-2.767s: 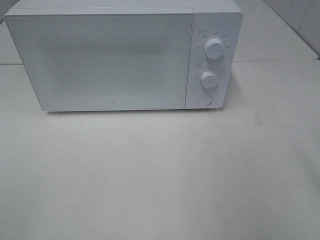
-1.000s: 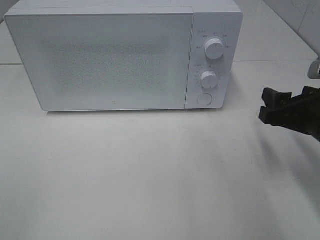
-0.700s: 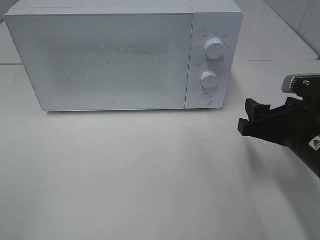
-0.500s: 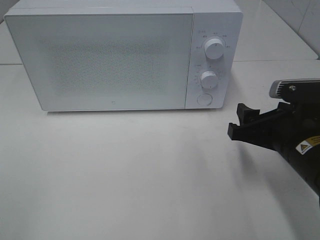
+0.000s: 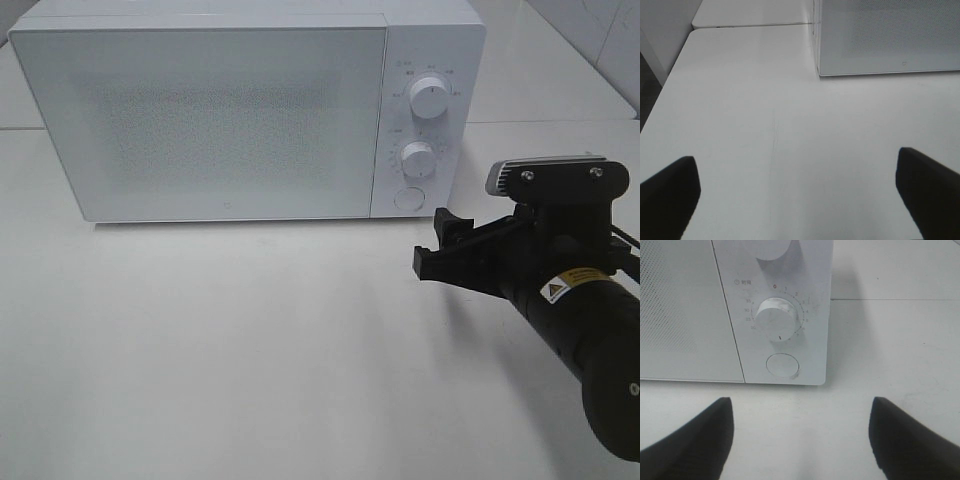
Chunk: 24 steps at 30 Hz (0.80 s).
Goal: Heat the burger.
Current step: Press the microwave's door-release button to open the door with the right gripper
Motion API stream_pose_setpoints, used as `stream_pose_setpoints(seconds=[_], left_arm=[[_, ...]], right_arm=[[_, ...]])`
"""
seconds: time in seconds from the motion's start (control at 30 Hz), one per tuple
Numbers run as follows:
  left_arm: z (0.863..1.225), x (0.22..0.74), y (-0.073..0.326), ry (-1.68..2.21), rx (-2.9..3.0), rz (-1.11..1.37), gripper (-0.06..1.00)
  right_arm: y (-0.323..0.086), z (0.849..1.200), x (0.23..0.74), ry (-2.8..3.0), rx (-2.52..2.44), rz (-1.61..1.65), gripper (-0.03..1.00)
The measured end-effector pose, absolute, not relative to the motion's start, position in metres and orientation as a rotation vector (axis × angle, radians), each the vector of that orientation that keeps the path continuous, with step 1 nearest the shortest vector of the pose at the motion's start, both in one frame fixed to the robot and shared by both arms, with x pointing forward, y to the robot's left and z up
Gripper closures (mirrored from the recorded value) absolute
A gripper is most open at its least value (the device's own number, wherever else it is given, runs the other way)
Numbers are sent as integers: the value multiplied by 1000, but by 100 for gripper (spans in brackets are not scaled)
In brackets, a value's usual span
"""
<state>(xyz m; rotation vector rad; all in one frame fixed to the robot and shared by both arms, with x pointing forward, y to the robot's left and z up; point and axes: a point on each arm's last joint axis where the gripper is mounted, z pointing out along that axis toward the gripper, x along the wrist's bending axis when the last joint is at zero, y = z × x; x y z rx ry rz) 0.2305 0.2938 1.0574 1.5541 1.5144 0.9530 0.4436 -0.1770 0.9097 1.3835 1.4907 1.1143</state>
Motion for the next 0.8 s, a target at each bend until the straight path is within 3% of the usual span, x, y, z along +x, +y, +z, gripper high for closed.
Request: stream_pose_setpoints(seconds=[0.43, 0.8], left_arm=[[1057, 230, 294, 1514, 1554, 953, -4], [1057, 230, 294, 1514, 1554, 953, -4]], right_arm=[[-177, 908, 443, 1146, 1866, 1421, 27], [-177, 908, 443, 471, 2404, 1766, 54]])
